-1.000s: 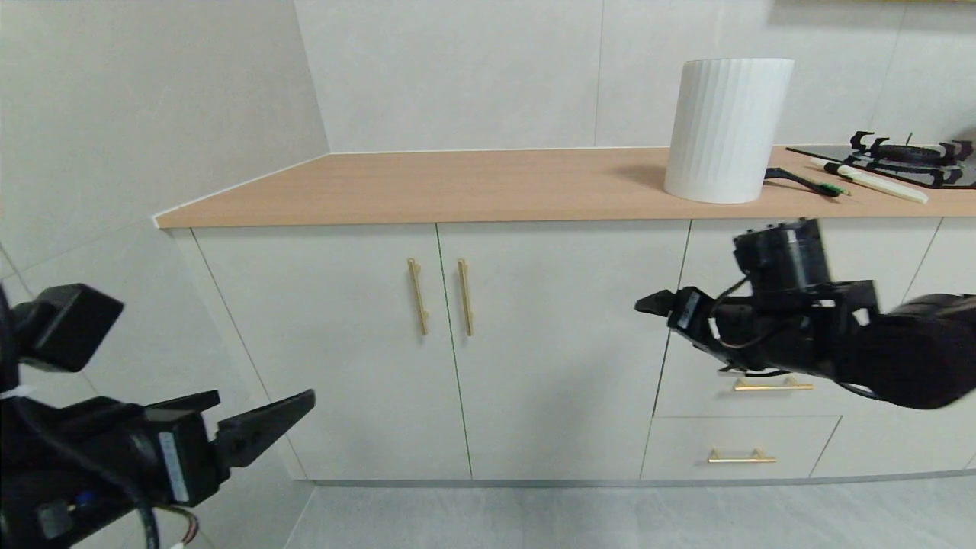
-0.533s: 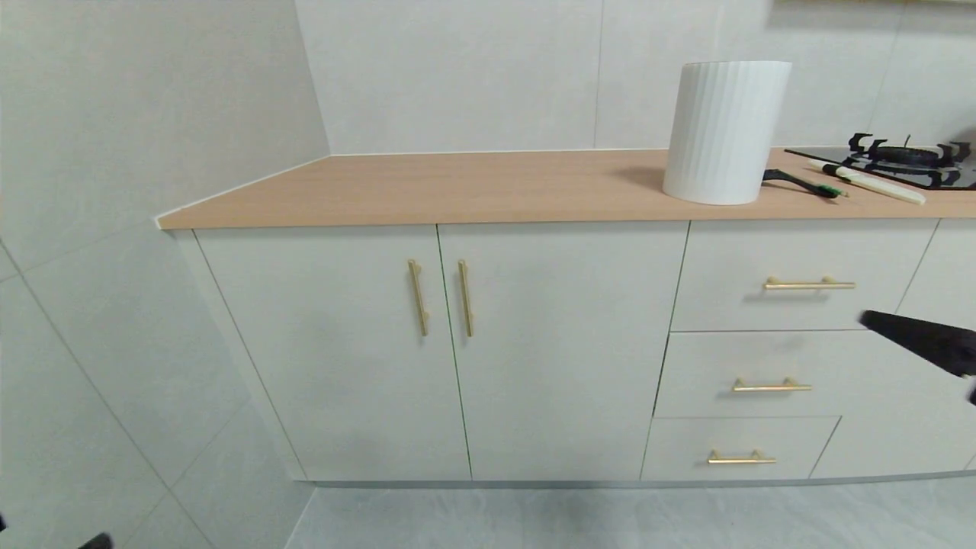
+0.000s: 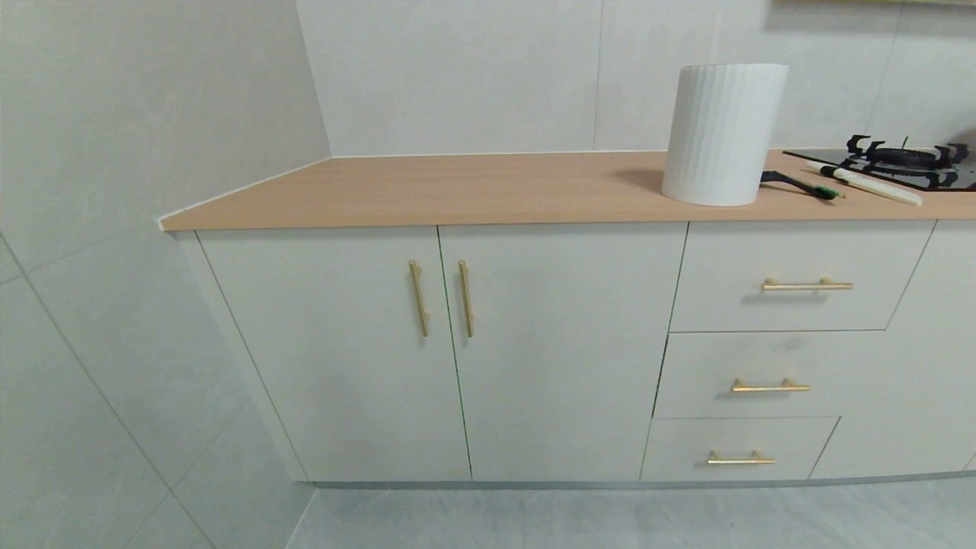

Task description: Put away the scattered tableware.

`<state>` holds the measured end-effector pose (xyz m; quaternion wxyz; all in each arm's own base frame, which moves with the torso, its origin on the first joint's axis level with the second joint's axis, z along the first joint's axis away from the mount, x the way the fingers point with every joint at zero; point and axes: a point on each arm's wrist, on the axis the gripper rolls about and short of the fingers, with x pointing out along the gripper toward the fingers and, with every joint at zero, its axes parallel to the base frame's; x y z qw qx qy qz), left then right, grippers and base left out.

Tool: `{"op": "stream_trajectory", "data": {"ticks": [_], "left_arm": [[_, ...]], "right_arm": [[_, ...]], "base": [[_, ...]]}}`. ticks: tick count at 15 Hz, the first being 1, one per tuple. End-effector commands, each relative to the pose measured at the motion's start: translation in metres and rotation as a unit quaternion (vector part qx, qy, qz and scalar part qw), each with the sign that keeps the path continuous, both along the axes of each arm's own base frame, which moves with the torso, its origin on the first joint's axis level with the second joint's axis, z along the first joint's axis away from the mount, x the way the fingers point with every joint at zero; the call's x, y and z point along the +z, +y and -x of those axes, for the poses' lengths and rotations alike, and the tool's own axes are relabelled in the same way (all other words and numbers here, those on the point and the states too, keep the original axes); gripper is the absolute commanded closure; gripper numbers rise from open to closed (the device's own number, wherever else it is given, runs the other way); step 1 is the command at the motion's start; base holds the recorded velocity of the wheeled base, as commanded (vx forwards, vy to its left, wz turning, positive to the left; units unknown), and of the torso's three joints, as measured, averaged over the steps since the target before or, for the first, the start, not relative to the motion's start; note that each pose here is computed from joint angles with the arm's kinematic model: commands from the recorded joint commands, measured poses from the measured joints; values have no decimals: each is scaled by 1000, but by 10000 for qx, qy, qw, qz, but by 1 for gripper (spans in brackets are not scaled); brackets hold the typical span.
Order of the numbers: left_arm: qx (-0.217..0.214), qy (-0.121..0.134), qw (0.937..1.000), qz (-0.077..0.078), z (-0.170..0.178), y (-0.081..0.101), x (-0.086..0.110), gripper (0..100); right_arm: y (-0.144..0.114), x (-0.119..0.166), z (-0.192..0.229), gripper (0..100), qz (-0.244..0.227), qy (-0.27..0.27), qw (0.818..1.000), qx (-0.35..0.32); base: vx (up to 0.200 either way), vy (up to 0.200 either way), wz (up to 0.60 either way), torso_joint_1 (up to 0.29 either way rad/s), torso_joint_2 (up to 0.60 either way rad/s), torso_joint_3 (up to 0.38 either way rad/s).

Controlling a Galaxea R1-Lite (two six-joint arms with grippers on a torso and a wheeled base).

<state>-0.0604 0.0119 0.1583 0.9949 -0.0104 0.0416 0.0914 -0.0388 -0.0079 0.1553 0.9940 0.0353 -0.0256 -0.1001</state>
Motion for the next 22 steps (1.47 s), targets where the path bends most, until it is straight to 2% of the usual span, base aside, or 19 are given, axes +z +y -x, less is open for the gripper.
{"op": "stream_trajectory", "data": {"ticks": [1, 2, 3, 5, 6, 8, 9, 10, 12, 13, 14, 15, 16, 17, 18, 22], "left_arm": [[382, -150, 9990, -185, 7, -5, -15, 0], [448, -66, 9980, -441, 7, -6, -26, 0], [471, 63, 9978, -471, 2, -6, -34, 0], [363, 12, 9986, -395, -10, -6, -46, 0], [164, 20, 9991, -381, -17, -7, -55, 0], [-309, -196, 9983, -458, -30, -9, -70, 0], [-425, -237, 9975, -522, -32, -10, -74, 0], [-625, -389, 9958, -552, -35, -11, -76, 0], [-859, -443, 9939, -524, -36, -12, -77, 0], [-981, -441, 9928, -520, -36, -12, -78, 0], [-1055, -344, 9924, -530, -37, -12, -83, 0], [-1055, -345, 9925, -515, -38, -12, -84, 0], [-1060, -350, 9927, -453, -38, -12, -84, 0], [-1058, -368, 9934, -232, -38, -12, -84, 0], [-1046, -377, 9937, -125, -38, -12, -84, 0], [-1045, -385, 9937, -111, -38, -12, -83, 0]], "right_arm": [[2, -31, 9, 0, 155, -122, 9988, -449], [1, -36, 7, 0, 162, -27, 9985, -524], [2, -43, 3, 0, 184, 99, 9985, -500], [2, -58, -6, 0, 199, 97, 9993, -316], [3, -65, -11, 0, 221, 28, 9996, -150], [5, -75, -16, 0, 420, 61, 9989, 194], [5, -75, -16, 0, 425, 87, 9986, 302], [6, -75, -16, 0, 464, 62, 9978, 468], [7, -75, -16, 0, 505, 50, 9966, 650], [8, -78, -16, 0, 643, 207, 9927, 1004], [10, -81, -16, 0, 697, 326, 9879, 1345], [10, -80, -16, 0, 703, 287, 9877, 1365], [10, -80, -16, 0, 698, 263, 9877, 1372], [10, -80, -16, 0, 698, 263, 9877, 1372], [10, -80, -16, 0, 668, 262, 9880, 1365], [10, -80, -16, 0, 606, 260, 9888, 1336]], "base": [[0, 0, 0, 0, 0, 0], [0, 0, 0, 0, 0, 0], [0, 0, 0, 0, 0, 0], [0, 0, 0, 0, 0, 0], [0, 0, 0, 0, 0, 0], [0, 0, 0, 0, 0, 0], [0, 0, 0, 0, 0, 0], [0, 0, 0, 0, 0, 0], [0, 0, 0, 0, 0, 0], [0, 0, 0, 0, 0, 0], [0, 0, 0, 0, 0, 0], [0, 0, 0, 0, 0, 0], [0, 0, 0, 0, 0, 0], [0, 0, 0, 0, 0, 0], [0, 0, 0, 0, 0, 0], [0, 0, 0, 0, 0, 0]]}}
